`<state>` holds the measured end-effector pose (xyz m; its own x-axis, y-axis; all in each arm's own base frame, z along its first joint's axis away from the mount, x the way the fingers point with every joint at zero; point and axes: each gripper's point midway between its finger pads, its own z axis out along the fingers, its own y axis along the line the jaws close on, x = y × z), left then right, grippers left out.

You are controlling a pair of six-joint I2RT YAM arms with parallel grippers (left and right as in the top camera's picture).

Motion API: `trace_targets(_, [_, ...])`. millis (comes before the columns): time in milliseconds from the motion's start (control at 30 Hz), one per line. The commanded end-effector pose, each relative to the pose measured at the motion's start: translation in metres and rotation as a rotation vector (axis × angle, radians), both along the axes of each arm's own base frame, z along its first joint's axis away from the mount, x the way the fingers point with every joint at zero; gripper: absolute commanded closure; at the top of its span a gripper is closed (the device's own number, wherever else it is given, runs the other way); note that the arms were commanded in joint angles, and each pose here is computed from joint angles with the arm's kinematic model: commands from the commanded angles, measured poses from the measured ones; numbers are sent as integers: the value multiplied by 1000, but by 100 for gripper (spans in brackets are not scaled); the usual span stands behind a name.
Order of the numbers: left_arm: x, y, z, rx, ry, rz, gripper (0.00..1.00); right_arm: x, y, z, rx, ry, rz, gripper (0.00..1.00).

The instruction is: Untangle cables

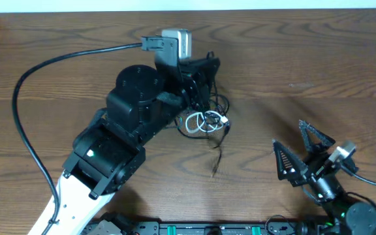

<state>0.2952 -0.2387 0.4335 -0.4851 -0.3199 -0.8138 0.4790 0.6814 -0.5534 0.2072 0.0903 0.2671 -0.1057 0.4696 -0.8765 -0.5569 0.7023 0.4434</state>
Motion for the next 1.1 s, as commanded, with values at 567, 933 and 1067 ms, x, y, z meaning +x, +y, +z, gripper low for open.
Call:
trace_targets(567, [20,45,75,-384,-30,61,92,32,70,10,-189,292,705,1])
trace_targets(933, [2,32,106,-559,-5,-78,92,98,103,-54,-190,508,574,1])
trace_targets(1067, [-6,29,118,-573,-50,-130,92,108,120,-73,-230,531,535,1])
